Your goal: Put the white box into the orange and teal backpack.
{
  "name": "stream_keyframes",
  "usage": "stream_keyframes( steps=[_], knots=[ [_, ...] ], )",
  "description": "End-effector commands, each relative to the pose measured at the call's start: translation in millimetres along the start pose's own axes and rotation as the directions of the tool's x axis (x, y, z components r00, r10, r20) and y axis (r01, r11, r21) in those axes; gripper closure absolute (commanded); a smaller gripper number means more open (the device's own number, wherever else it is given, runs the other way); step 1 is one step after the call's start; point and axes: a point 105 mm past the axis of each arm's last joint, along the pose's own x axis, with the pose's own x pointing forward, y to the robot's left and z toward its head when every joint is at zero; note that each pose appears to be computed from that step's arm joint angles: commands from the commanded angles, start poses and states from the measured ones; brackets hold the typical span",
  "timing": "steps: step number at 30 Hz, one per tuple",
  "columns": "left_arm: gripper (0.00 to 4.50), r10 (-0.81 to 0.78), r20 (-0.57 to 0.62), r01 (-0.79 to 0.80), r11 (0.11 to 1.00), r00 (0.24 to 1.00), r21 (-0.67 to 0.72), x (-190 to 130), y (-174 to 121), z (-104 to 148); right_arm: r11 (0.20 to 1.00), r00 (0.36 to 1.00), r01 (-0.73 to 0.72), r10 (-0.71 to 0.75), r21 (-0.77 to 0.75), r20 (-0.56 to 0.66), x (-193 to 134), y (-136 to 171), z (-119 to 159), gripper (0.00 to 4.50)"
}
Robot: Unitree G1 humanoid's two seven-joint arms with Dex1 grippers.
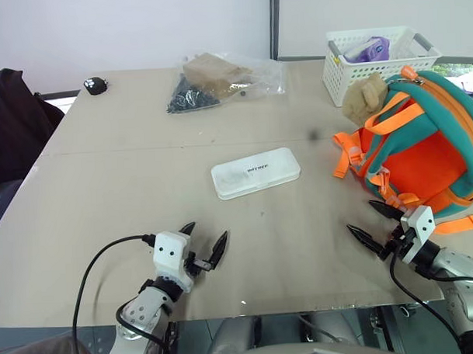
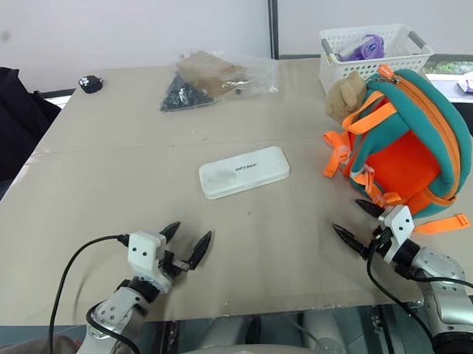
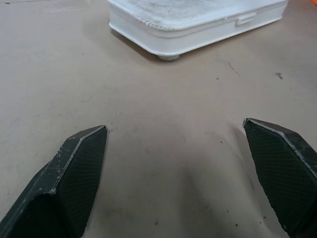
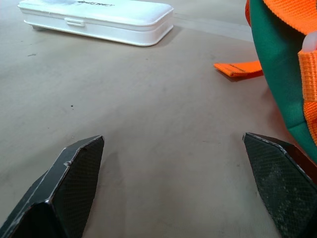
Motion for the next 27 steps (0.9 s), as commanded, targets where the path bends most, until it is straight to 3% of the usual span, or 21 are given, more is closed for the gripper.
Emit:
stream_keyframes(
  steps=[1, 20, 23, 27],
  knots=[
    [0.0, -0.055, 0.003, 0.055, 0.998, 0.998, -0.022, -3, -11, 2, 1.0, 1.0, 0.0, 0.0, 0.009, -0.005, -5, 3, -2, 0.06],
    [0.0, -0.091, 0.022, 0.092, 0.995, 0.996, -0.04, -4, -13, 3, 1.0, 1.0, 0.019, -0.019, 0.001, -0.004, -5, 4, -2, 0.06],
    [0.0, -0.09, 0.023, 0.091, 0.995, 0.996, -0.031, -4, -11, 4, 1.0, 0.999, 0.02, -0.02, -0.001, 0.041, 6, 6, 10, 0.06],
    [0.0, 0.048, 0.108, -0.03, 0.985, 0.993, -0.168, -3, 18, 27, 0.988, 0.984, 0.132, -0.141, 0.083, 0.111, 42, 1, 39, 0.06]
  ],
)
